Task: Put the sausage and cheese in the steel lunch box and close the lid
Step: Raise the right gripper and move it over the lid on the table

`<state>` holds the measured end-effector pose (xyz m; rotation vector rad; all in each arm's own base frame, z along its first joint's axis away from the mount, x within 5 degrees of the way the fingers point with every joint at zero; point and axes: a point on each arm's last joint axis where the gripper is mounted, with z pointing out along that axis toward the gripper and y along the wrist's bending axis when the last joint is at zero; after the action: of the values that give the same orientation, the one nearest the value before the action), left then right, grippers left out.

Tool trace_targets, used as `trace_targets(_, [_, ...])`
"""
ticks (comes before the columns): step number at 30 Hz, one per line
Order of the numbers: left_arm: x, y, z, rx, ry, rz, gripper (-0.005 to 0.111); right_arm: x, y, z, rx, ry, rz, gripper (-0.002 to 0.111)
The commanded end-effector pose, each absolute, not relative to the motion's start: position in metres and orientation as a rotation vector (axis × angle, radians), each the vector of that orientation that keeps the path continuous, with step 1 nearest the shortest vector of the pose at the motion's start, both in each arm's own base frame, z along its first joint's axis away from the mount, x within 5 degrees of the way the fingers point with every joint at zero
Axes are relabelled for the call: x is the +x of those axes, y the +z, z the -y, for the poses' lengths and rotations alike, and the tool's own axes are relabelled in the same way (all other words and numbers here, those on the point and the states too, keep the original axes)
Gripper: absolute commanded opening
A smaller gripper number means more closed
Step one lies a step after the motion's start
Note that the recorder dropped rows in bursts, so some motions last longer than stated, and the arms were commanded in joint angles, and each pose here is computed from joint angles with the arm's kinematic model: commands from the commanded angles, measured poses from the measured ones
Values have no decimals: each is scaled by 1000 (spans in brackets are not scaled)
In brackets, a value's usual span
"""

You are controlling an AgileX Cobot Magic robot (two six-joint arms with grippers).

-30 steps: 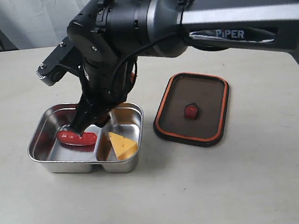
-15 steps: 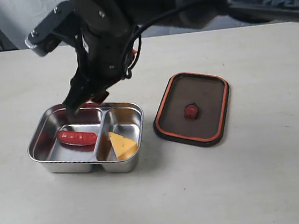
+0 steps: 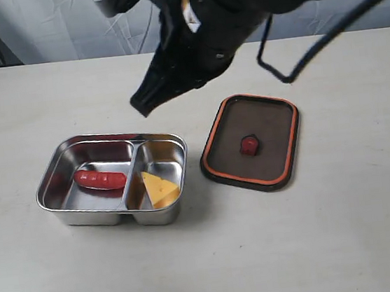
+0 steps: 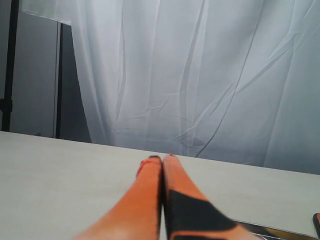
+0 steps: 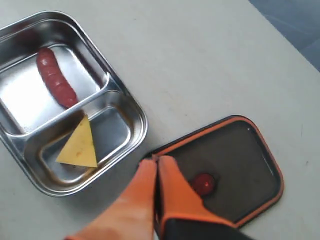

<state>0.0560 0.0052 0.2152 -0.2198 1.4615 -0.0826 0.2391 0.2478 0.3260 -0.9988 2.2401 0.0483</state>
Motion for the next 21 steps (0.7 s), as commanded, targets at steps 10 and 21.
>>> trace_targets(10, [56,214,-5,-215,-83,-1460,0,257,287,-144,-668,64,-2551,-1])
trace_targets(21, [56,214,-5,-213,-85,-1459,0,305,232,-99,-276,93,-2791,51])
